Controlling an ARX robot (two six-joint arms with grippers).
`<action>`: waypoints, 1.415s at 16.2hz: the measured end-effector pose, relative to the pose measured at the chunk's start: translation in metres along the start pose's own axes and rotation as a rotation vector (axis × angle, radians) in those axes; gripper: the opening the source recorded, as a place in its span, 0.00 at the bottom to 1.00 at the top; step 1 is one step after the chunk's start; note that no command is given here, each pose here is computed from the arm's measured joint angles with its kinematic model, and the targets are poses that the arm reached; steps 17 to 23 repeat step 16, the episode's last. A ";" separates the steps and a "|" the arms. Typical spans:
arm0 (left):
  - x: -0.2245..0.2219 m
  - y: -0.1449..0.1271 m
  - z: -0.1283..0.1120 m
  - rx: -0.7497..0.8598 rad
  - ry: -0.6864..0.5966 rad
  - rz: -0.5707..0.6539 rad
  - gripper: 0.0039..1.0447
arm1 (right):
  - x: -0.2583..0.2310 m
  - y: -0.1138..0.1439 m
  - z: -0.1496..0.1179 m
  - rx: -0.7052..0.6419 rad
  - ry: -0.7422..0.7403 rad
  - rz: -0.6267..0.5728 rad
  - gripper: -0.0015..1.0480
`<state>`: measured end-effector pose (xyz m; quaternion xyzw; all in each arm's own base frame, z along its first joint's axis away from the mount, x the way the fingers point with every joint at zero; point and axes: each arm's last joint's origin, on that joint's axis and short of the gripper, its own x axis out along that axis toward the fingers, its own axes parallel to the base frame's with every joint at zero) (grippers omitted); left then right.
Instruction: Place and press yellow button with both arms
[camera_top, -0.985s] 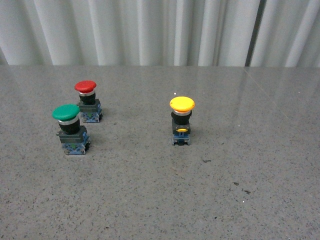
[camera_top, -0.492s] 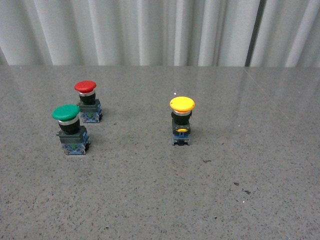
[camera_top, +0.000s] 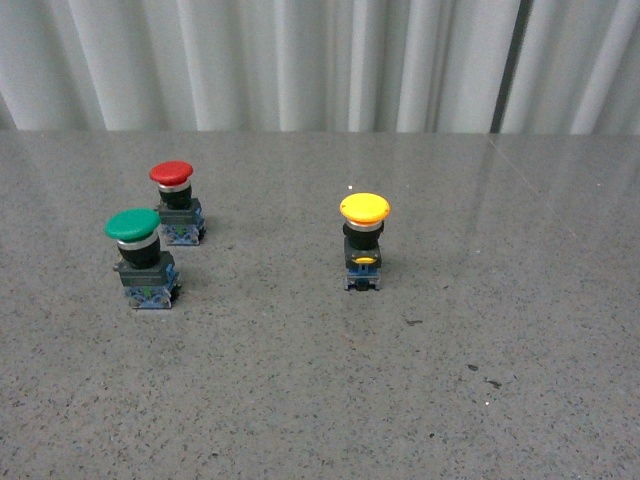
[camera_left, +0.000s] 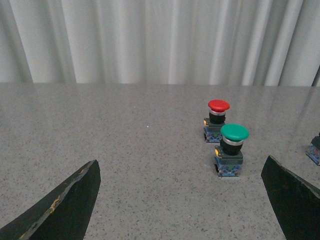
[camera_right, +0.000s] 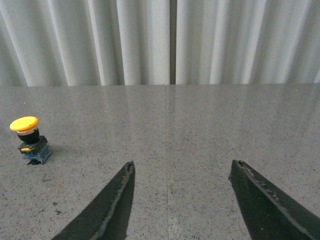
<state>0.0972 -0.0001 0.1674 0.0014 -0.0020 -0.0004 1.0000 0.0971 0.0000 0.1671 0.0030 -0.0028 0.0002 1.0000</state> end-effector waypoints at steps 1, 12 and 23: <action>0.000 0.000 0.000 0.000 0.000 0.000 0.94 | 0.000 0.000 0.000 0.000 0.000 0.000 0.64; 0.000 0.000 0.000 0.000 0.000 0.000 0.94 | 0.000 0.000 0.000 0.000 0.000 0.000 0.94; 0.000 0.000 0.000 0.000 0.000 0.000 0.94 | 0.000 0.000 0.000 0.000 0.000 0.000 0.94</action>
